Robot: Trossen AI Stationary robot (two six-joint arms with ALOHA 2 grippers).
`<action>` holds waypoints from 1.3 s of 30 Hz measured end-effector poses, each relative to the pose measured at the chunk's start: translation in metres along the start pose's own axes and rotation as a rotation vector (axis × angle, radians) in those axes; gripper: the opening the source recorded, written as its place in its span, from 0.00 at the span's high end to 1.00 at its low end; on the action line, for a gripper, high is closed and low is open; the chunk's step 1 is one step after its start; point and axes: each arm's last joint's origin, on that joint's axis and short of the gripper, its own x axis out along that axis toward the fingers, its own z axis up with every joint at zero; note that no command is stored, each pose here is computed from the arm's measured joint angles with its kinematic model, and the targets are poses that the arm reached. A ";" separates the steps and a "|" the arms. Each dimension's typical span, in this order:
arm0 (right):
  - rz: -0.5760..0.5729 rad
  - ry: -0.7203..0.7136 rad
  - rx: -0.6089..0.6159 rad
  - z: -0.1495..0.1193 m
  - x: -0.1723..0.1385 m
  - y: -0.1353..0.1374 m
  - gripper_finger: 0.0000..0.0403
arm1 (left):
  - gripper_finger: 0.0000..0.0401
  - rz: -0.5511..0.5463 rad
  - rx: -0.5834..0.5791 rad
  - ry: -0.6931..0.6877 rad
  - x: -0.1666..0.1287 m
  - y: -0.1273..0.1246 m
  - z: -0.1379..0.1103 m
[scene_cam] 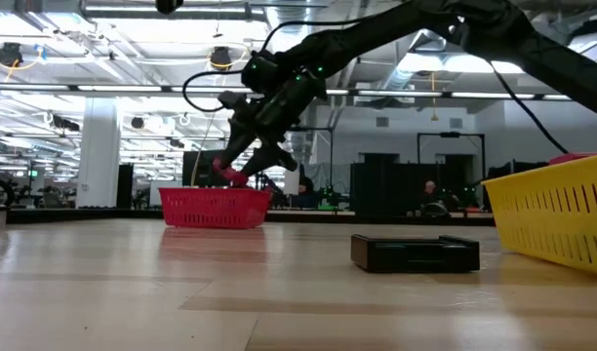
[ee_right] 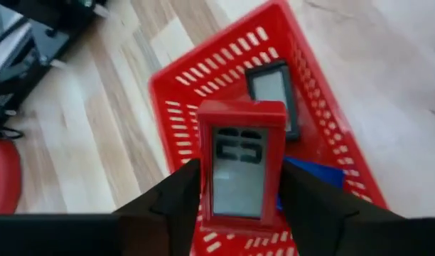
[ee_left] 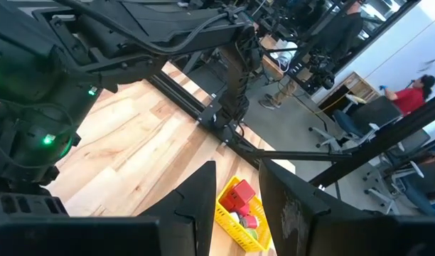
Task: Pick & Place Office items
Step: Put the red digital clock into the red basket, then put the black digital clock into the red basket
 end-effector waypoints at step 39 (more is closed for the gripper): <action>-0.228 0.316 -0.374 -0.162 -0.116 0.126 0.35 | 0.74 0.032 0.144 0.201 -0.021 0.000 -0.023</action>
